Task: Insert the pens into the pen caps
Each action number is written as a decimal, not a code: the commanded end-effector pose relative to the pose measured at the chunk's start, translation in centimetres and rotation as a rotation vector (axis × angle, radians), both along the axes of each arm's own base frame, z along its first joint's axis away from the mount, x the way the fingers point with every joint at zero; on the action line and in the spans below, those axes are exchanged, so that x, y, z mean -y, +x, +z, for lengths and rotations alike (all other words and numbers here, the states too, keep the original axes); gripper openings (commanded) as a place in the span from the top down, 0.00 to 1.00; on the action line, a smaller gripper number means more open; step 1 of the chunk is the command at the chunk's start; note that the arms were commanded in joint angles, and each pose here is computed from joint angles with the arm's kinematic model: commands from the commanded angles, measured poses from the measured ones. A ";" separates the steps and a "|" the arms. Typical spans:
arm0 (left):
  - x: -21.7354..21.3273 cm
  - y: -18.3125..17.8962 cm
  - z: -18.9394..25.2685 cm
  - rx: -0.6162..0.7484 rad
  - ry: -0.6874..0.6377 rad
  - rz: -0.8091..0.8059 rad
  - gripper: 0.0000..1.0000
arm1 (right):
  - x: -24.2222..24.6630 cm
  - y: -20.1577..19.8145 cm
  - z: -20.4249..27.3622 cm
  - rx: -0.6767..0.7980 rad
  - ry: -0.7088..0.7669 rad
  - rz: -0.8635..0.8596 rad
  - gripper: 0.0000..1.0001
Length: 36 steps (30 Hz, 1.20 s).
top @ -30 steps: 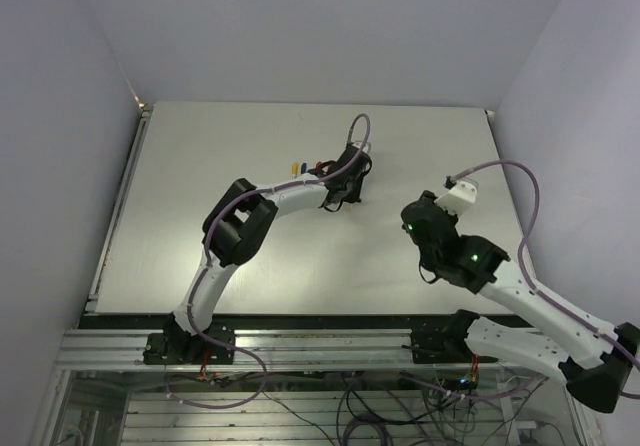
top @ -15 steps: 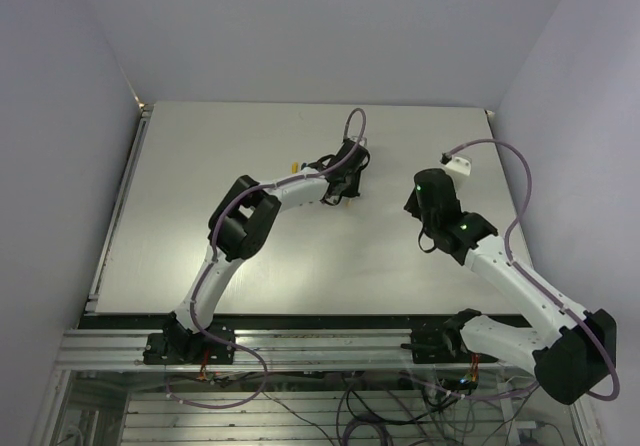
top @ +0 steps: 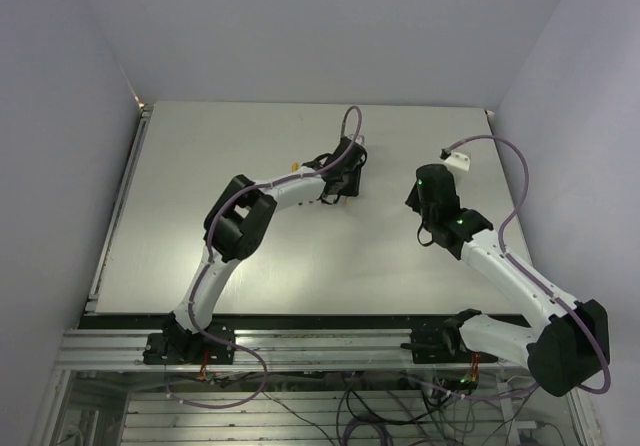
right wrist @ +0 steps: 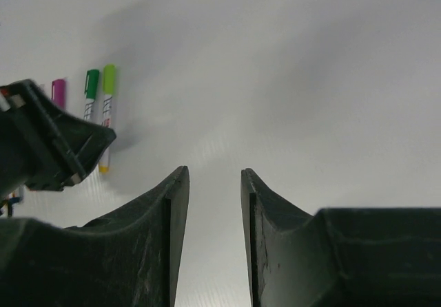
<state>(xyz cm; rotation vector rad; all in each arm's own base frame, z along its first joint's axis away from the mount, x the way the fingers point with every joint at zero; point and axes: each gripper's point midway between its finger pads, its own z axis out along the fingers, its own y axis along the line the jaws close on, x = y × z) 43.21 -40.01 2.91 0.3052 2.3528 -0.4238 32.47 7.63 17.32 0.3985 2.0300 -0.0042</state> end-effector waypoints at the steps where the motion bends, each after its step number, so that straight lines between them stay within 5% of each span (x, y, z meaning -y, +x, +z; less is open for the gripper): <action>1: 0.4 0.4 7.1 0.093 -0.101 -0.024 0.59 | 0.8 1.3 -0.2 0.012 -0.010 -0.008 0.65; 11: -3.2 -3.2 13.6 0.179 -0.188 0.001 0.58 | 5.3 2.2 -3.4 -0.058 0.097 -0.080 0.66; 26: -17.1 -11.9 18.4 0.324 -0.175 0.216 0.58 | 9.0 -2.6 -5.1 -0.135 0.131 -0.194 0.71; 36: -24.8 -17.4 18.1 0.335 -0.183 0.375 0.58 | 8.7 -6.8 -4.4 -0.113 0.169 -0.181 0.58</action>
